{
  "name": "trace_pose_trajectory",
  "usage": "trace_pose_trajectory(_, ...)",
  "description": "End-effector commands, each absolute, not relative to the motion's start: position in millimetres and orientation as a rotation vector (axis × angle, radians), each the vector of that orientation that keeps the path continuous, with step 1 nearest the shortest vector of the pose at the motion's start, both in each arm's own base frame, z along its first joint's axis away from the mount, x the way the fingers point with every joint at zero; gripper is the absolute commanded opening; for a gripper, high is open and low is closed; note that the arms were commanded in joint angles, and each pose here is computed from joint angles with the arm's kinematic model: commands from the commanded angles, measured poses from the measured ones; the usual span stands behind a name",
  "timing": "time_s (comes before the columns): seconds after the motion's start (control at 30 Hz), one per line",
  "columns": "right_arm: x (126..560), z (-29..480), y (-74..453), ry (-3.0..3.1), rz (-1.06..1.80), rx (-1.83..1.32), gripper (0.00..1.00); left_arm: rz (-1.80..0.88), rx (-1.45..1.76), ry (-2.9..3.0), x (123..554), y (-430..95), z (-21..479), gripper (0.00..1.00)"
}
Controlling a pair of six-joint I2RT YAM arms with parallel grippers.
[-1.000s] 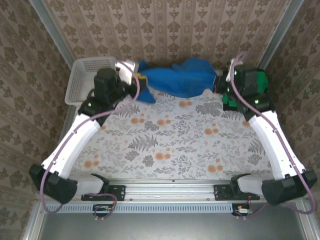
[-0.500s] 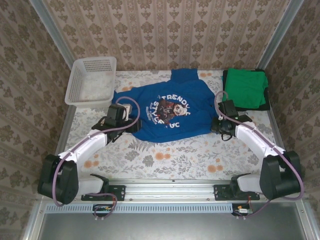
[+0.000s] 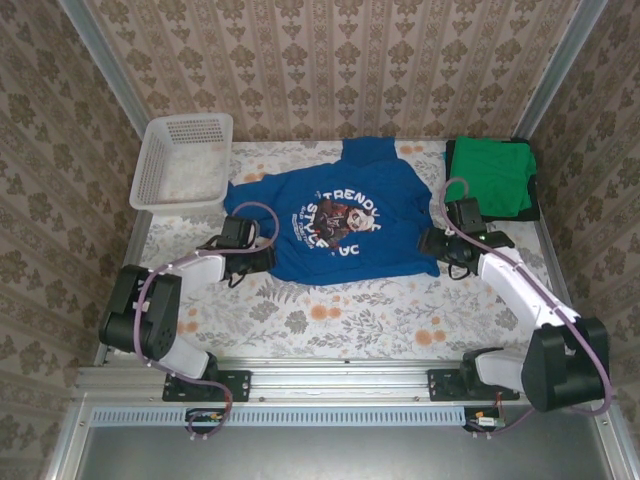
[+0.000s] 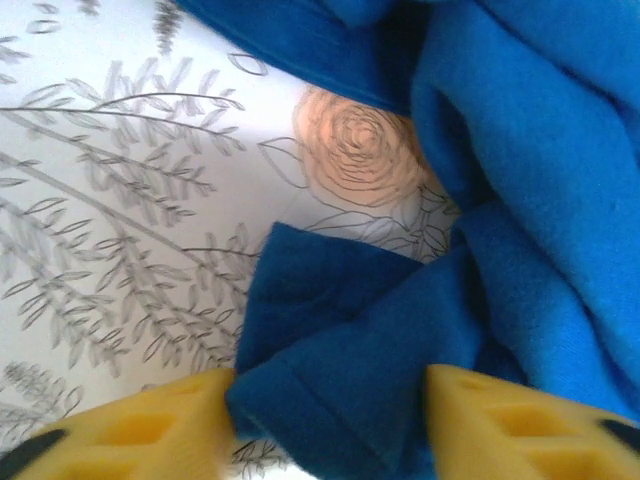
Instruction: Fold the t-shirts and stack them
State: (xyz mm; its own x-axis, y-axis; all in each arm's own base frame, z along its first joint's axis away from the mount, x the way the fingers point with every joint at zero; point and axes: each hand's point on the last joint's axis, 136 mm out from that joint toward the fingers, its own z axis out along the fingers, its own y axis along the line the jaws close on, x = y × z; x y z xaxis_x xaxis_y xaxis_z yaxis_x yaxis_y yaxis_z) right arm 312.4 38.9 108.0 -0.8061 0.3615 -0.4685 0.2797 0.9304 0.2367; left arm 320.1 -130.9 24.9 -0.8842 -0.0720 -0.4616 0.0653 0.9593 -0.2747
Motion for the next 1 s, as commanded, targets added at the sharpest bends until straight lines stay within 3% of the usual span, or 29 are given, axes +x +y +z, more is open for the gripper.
trace_pose_trajectory(0.0, 318.1, 85.1, 48.6, 2.624, 0.280, 0.492, 0.65, -0.502, -0.004, 2.599, 327.7, -146.0, 31.7, 0.36)
trace_pose_trajectory(0.17, 331.5, 56.1, 55.3, 2.682, 0.307, 0.542, 0.63, -0.580, 0.065, 2.595, 311.2, -163.3, 40.3, 0.08)
trace_pose_trajectory(0.23, 342.3, 50.3, 56.6, 2.696, 0.301, 0.558, 0.55, -0.620, 0.133, 2.618, 292.4, -181.0, 42.8, 0.00)
trace_pose_trajectory(0.43, 394.3, 34.6, 76.5, 2.743, 0.336, 0.545, 0.32, -0.774, 0.369, 2.639, 213.2, -251.4, 52.8, 0.00)
trace_pose_trajectory(0.57, 446.7, 40.0, 123.1, 2.755, 0.389, 0.400, 0.30, -0.873, 0.540, 2.578, 179.9, -304.6, 74.8, 0.00)
trace_pose_trajectory(0.63, 471.1, 53.0, 154.2, 2.737, 0.449, 0.306, 0.29, -0.928, 0.619, 2.531, 176.4, -330.9, 91.7, 0.05)
trace_pose_trajectory(0.73, 491.3, 83.2, 186.7, 2.712, 0.476, 0.189, 0.30, -1.020, 0.690, 2.452, 182.3, -357.6, 120.1, 0.31)
trace_pose_trajectory(0.87, 493.8, 131.1, 166.4, 2.627, 0.401, 0.216, 0.35, -0.959, 0.693, 2.356, 208.7, -346.3, 157.2, 0.54)
trace_pose_trajectory(0.97, 474.1, 149.3, 136.0, 2.579, 0.361, 0.291, 0.47, -0.800, 0.621, 2.364, 244.1, -310.3, 163.7, 0.65)
